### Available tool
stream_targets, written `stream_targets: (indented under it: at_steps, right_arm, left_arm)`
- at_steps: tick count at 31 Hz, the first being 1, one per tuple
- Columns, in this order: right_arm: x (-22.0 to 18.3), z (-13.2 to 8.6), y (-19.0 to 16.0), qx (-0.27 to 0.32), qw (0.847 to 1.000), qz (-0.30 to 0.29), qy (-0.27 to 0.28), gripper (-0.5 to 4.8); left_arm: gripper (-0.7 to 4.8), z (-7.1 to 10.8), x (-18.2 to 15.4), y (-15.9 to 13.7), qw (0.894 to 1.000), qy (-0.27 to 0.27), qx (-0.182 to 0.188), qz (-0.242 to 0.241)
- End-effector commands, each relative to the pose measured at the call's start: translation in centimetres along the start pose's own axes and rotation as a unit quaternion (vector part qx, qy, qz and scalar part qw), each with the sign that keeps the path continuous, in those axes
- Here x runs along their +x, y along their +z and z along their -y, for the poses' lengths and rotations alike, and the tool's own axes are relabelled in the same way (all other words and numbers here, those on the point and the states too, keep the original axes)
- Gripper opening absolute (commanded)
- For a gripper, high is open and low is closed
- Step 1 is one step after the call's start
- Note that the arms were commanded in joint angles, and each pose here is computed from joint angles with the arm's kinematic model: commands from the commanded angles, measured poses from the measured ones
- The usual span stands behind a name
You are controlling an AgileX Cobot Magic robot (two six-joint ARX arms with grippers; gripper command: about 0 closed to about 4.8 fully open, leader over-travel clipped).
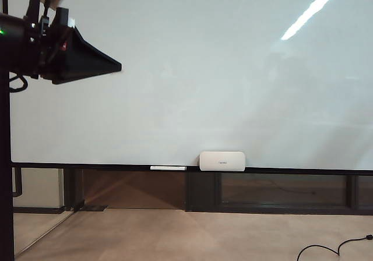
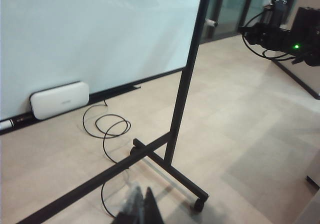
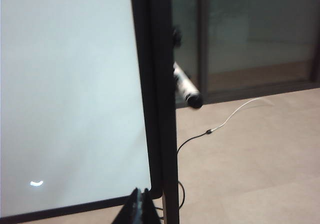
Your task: Reach to the right to find the marker pen, pick it up, and write the number 13 on the whiteboard.
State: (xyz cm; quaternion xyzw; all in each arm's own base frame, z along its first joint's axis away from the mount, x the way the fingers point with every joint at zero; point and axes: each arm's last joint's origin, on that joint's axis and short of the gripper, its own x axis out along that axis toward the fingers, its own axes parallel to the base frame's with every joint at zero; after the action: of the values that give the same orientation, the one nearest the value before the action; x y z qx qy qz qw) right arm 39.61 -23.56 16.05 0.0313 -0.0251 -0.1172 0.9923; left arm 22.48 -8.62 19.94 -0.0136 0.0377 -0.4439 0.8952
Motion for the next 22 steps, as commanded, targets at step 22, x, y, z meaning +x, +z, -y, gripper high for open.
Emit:
stream_targets:
  at_steps: [22]
  right_arm:
    - [5.8, 4.0, -0.8, -0.028, 0.998, 0.024, 0.046, -0.06]
  left_arm:
    - [-0.05, -0.4, 0.4, 0.7, 1.0, 0.013, 0.001, 0.005]
